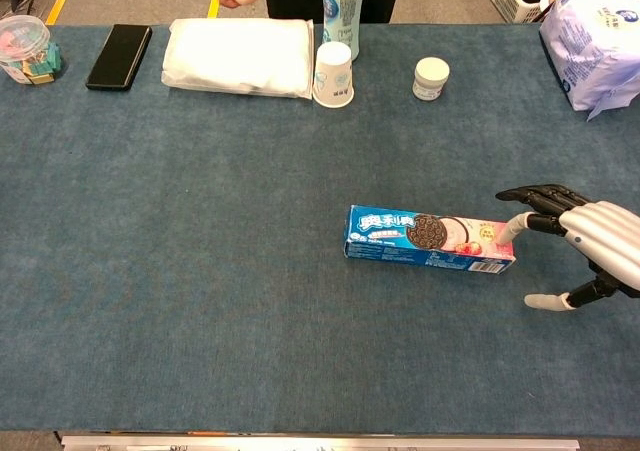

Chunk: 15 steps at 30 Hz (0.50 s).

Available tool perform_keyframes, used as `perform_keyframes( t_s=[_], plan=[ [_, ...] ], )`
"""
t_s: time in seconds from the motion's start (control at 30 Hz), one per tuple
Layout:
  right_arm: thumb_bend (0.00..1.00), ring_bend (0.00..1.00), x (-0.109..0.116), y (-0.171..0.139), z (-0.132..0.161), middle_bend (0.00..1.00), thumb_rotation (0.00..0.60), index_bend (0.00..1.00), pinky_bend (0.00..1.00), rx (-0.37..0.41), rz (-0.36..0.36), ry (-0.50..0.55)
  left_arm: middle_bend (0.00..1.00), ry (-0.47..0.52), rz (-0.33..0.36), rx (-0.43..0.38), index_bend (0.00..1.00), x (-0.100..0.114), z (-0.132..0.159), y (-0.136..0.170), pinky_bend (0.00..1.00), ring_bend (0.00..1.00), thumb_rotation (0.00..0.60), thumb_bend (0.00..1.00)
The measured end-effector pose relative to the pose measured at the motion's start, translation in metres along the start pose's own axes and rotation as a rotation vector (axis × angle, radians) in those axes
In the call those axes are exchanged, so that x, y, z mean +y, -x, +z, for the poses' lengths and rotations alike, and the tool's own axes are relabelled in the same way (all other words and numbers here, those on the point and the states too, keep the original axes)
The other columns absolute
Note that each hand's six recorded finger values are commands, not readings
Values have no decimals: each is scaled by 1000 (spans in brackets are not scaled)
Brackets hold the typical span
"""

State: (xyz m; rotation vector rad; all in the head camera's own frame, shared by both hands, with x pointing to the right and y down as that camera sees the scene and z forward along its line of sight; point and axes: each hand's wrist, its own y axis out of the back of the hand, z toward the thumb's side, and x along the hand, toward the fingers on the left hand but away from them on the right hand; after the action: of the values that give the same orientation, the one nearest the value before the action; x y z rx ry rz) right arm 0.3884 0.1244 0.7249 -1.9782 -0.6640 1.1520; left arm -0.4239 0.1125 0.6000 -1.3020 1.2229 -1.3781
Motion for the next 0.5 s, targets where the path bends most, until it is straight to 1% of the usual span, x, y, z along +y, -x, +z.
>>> perform_keyframes(
  t_s=[0.13, 0.23, 0.33, 0.5],
  plan=[
    [0, 0, 14, -1, 3, 140, 600, 370, 0, 25, -66, 44, 523, 8, 9, -8, 655, 1, 1, 0, 475, 362, 600, 276],
    [0, 3, 30, -3, 2, 190, 600, 370, 0, 35, -140, 66, 523, 17, 22, -21, 655, 3, 3, -1, 484, 363, 600, 277],
    [0, 31, 51, -6, -2, 231, 600, 382, 0, 33, -228, 74, 524, 24, 29, -28, 655, 3, 2, -2, 491, 363, 600, 276],
    [0, 96, 93, -16, -14, 297, 600, 464, 8, -3, -380, 37, 524, 26, 33, -30, 655, 4, 2, -1, 491, 363, 600, 277]
  ],
)
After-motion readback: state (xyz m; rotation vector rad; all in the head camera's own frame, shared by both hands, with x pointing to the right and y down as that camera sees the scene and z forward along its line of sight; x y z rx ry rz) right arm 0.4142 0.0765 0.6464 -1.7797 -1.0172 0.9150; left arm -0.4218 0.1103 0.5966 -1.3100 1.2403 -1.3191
